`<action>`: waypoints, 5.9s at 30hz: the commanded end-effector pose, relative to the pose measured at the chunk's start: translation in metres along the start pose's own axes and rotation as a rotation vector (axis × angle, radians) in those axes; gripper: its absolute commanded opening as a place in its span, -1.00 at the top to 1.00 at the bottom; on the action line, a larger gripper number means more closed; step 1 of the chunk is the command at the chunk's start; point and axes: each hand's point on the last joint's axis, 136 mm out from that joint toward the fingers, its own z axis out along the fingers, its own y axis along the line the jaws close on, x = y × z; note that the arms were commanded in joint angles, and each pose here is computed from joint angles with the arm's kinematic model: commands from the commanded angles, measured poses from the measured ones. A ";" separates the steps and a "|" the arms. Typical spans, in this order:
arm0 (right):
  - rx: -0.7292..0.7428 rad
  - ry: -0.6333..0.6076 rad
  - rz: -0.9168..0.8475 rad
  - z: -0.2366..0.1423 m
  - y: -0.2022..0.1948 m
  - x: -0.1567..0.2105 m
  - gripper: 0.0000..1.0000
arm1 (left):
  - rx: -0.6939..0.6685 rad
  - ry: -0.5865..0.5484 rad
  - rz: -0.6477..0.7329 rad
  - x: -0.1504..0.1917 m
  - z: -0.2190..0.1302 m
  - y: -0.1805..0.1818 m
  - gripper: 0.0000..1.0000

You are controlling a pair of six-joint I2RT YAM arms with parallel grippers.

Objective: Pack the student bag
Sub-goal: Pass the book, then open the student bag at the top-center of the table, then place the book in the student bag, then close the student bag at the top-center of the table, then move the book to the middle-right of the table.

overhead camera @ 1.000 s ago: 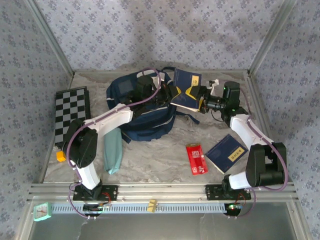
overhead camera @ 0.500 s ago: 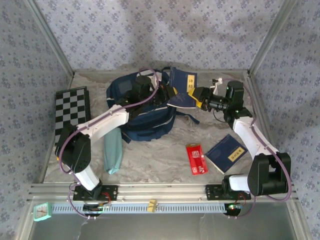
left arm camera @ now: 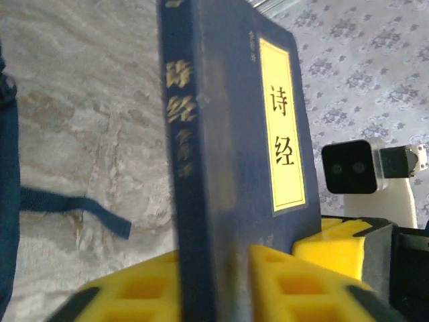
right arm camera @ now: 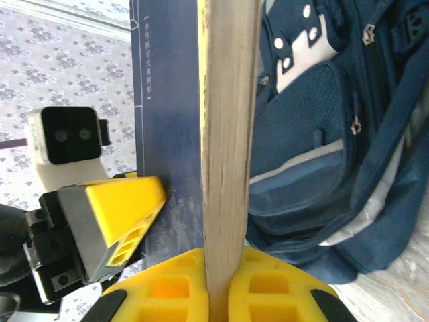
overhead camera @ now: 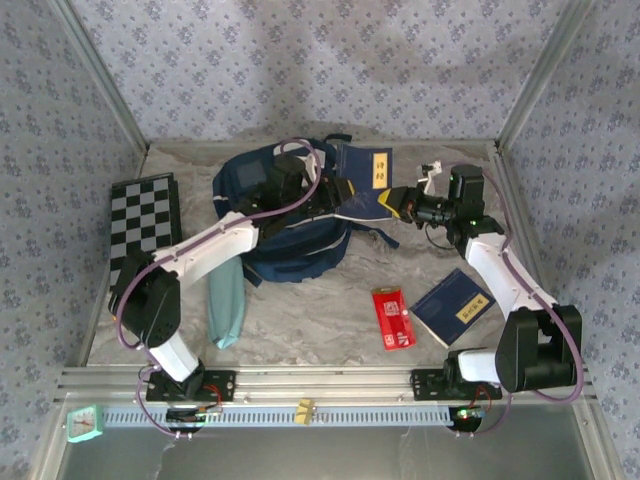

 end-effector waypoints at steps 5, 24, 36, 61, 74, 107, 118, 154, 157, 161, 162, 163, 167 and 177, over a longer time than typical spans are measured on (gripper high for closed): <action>0.151 -0.011 -0.045 -0.030 -0.017 0.013 1.00 | -0.263 0.117 0.413 0.016 -0.052 0.032 -0.05; 0.283 -0.024 -0.007 -0.070 -0.057 0.033 1.00 | -0.552 0.624 0.812 0.089 -0.016 0.148 -0.10; 0.271 -0.020 0.005 -0.070 -0.062 0.038 1.00 | -0.675 0.604 0.884 0.071 -0.006 0.166 0.83; 0.049 0.203 0.021 0.042 0.000 0.072 1.00 | -0.765 0.056 1.081 -0.085 -0.080 0.001 1.00; 0.126 0.108 -0.057 0.167 -0.017 0.016 1.00 | -0.714 -0.004 1.001 -0.086 -0.085 -0.010 1.00; 0.652 0.055 -0.315 0.192 -0.096 0.086 0.91 | -0.640 0.020 0.942 -0.081 -0.082 0.000 1.00; 0.492 -0.109 -0.437 0.235 -0.064 0.047 0.94 | -0.601 0.018 0.912 -0.082 -0.088 -0.001 1.00; 1.037 -0.037 -0.032 -0.098 -0.141 0.086 -0.45 | -0.319 0.254 0.462 0.072 -0.019 0.023 -0.25; 1.096 -0.071 0.055 -0.121 -0.157 0.092 -0.52 | -0.262 0.267 0.383 0.089 0.005 0.016 -0.28; 1.218 -0.121 0.188 -0.158 -0.176 0.101 -0.63 | -0.247 0.307 0.338 0.109 0.031 0.021 -0.29; 1.250 -0.142 0.207 -0.166 -0.181 0.102 -0.67 | -0.237 0.320 0.336 0.115 0.037 0.022 -0.28; 1.272 -0.160 0.228 -0.172 -0.186 0.104 -0.71 | -0.232 0.329 0.331 0.118 0.042 0.023 -0.27; 1.338 -0.251 0.356 -0.196 -0.208 0.108 -0.86 | -0.243 0.344 0.323 0.129 0.055 0.028 -0.27; 1.450 -0.387 0.588 -0.228 -0.250 0.131 -1.00 | -0.226 0.386 0.317 0.147 0.071 0.034 -0.27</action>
